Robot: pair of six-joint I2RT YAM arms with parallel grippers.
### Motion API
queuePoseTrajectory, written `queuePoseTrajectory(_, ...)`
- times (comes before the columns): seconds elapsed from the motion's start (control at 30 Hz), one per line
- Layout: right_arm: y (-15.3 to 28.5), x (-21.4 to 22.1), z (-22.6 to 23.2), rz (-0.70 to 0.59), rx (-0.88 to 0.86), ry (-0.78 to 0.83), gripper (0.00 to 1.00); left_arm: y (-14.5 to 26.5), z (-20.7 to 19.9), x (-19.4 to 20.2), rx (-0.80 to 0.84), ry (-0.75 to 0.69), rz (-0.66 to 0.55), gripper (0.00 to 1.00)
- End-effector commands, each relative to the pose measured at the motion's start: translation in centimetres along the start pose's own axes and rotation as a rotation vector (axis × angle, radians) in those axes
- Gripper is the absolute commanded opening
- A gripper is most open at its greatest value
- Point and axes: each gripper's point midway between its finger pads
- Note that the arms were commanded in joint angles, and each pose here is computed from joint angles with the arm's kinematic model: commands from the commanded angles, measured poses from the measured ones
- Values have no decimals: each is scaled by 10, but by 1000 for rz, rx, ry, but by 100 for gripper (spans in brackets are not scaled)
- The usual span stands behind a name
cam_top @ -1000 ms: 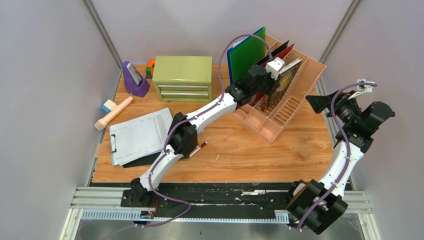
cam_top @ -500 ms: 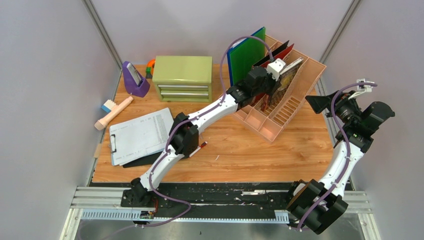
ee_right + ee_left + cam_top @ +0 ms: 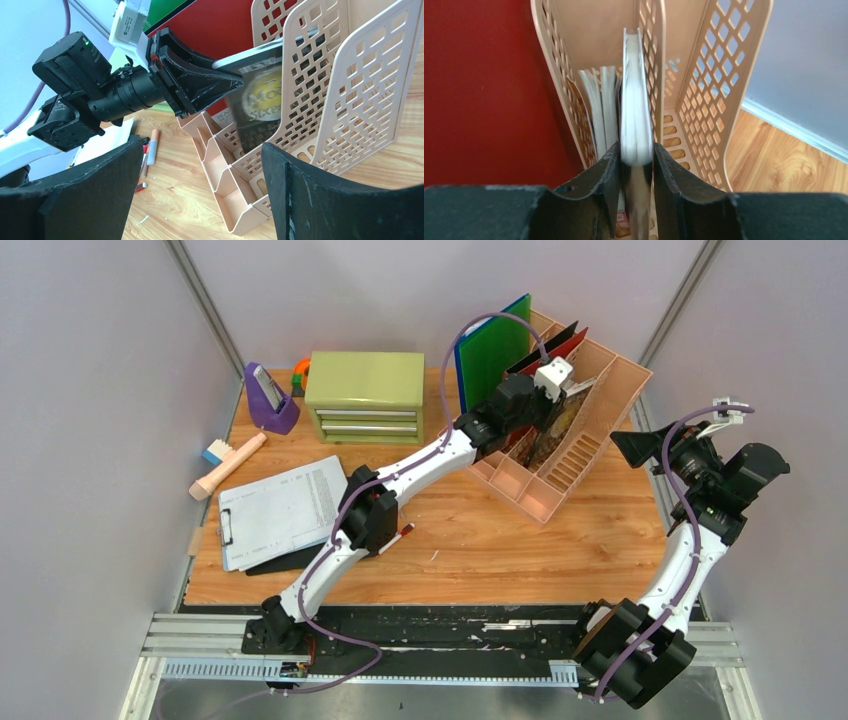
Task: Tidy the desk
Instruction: Place the book in the storage box.
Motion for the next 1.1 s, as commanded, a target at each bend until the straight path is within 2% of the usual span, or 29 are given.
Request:
queuePoseTrajectory(0.0,1,-5,4,-11,-20,34,89,6,-21,-45,45,-21,-121,37)
queuePoseTrajectory(0.43,1,-5,5,-10,-25,35,89,11,-23,-52,52,-36,-117,38)
queuePoseTrajectory(0.5,1,-6,5,-10,-27,36,89,16,-23,-54,46,-43,-99,44)
queuePoseTrajectory(0.6,1,-5,6,-9,-29,35,89,25,-23,-59,38,-56,-76,60)
queuePoseTrajectory(0.77,1,-4,5,-5,-33,26,89,51,-29,-78,46,-67,-34,78)
queuePoseTrajectory(0.9,1,-3,4,-1,-38,16,89,69,-30,-79,42,-67,21,85)
queuePoseTrajectory(1.07,1,-3,5,-1,-39,18,89,78,-29,-57,39,-56,100,85)
Point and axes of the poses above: each gripper's point midway between its finger pads, its own y axis back along the fingers, its own z axis along the line the jaws close on, x = y × z, and after that the axes turned 8 degrees about y, right-handed
